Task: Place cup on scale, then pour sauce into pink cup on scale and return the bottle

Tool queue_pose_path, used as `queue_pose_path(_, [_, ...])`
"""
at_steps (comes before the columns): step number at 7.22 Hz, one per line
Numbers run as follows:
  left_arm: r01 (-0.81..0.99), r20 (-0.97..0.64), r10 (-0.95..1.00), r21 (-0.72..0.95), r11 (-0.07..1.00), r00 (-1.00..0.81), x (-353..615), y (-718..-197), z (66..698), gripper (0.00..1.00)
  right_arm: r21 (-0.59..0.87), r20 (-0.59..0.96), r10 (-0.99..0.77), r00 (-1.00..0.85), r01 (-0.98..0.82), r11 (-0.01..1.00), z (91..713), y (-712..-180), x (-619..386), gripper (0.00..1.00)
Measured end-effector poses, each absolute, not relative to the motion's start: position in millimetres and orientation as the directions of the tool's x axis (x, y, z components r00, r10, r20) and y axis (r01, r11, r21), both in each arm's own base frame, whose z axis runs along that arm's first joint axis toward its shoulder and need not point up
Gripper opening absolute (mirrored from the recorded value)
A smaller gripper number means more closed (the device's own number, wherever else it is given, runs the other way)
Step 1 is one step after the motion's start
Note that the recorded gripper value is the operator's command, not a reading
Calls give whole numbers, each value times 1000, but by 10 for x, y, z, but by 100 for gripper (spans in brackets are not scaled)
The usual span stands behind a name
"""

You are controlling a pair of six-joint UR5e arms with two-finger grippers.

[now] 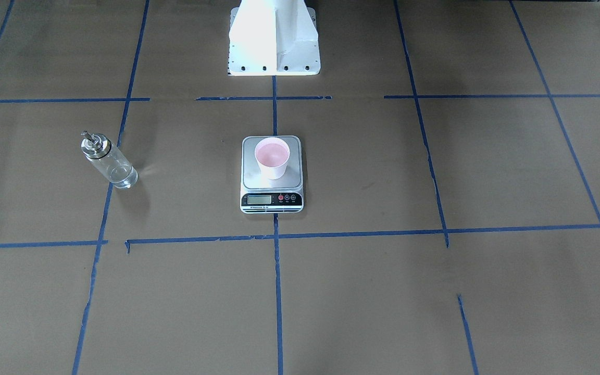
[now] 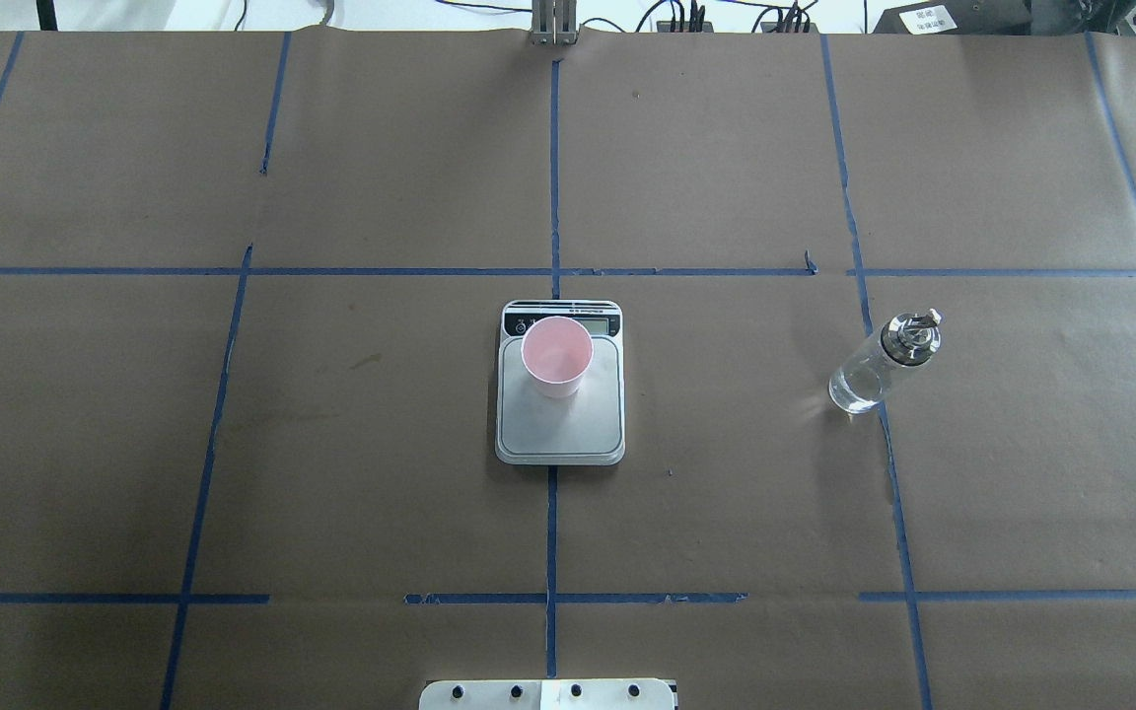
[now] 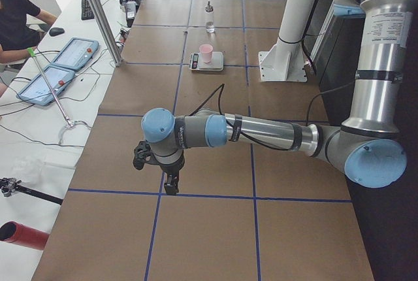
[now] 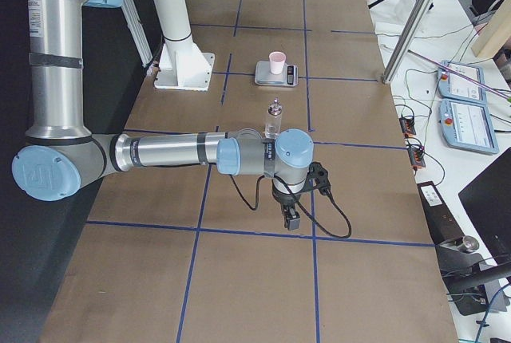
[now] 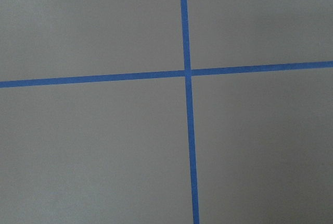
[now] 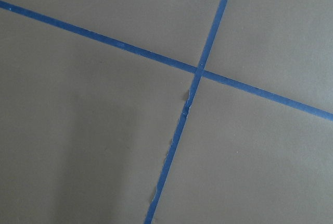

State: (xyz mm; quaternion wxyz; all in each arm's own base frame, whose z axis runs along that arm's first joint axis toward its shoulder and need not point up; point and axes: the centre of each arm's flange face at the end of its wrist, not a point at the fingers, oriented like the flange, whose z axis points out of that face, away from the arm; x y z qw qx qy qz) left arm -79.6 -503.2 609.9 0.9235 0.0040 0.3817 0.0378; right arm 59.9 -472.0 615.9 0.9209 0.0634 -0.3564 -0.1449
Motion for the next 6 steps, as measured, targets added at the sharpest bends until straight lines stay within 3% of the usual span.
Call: queue_pose_path(6, [-100,-700,123,73,992,704,-862,-4902,6325,100,237,634,-325,701,224,945,6132,-4730,593,100])
